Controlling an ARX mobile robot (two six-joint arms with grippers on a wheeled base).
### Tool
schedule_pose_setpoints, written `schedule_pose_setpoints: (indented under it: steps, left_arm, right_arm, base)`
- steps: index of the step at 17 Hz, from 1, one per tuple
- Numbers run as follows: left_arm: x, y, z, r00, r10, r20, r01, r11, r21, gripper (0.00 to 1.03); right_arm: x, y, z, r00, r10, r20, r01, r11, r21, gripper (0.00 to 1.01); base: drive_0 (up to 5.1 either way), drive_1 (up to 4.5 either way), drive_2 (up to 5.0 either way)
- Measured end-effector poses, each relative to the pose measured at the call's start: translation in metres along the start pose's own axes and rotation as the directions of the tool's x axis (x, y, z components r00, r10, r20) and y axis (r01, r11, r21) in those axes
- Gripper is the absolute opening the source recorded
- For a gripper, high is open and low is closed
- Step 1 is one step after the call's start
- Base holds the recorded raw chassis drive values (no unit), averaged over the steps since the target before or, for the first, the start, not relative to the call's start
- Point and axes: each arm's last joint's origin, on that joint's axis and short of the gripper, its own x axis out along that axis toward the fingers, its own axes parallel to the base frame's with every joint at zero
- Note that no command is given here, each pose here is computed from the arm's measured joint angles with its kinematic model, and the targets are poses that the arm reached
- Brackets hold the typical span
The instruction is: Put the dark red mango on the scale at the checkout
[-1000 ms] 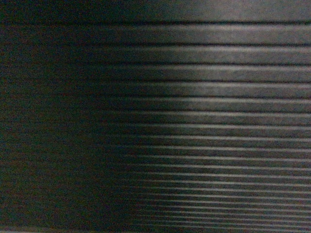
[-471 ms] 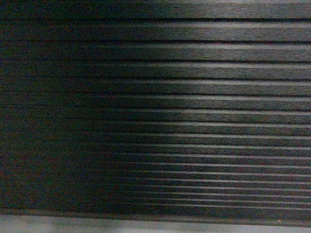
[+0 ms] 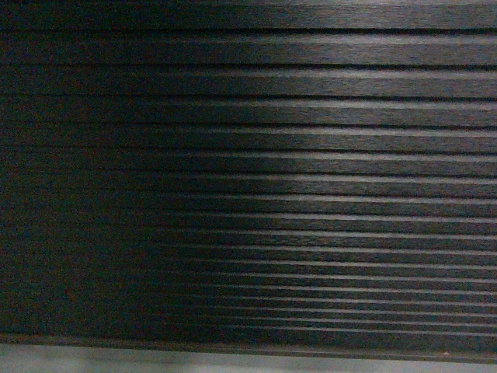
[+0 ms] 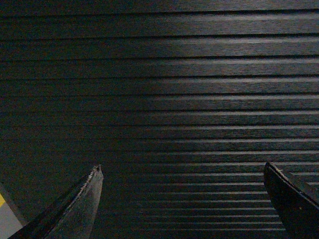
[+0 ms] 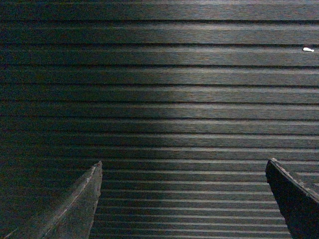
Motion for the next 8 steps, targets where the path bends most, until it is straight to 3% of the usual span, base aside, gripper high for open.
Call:
schedule_pose_setpoints:
  steps: [8]
  left_arm:
    - [0.0,0.0,0.0,1.0,0.0,0.0,0.0,1.0,0.0,0.98]
  right_arm:
    - [0.0,0.0,0.0,1.0,0.0,0.0,0.0,1.0,0.0,0.98]
  base:
    - [0.0,0.0,0.0]
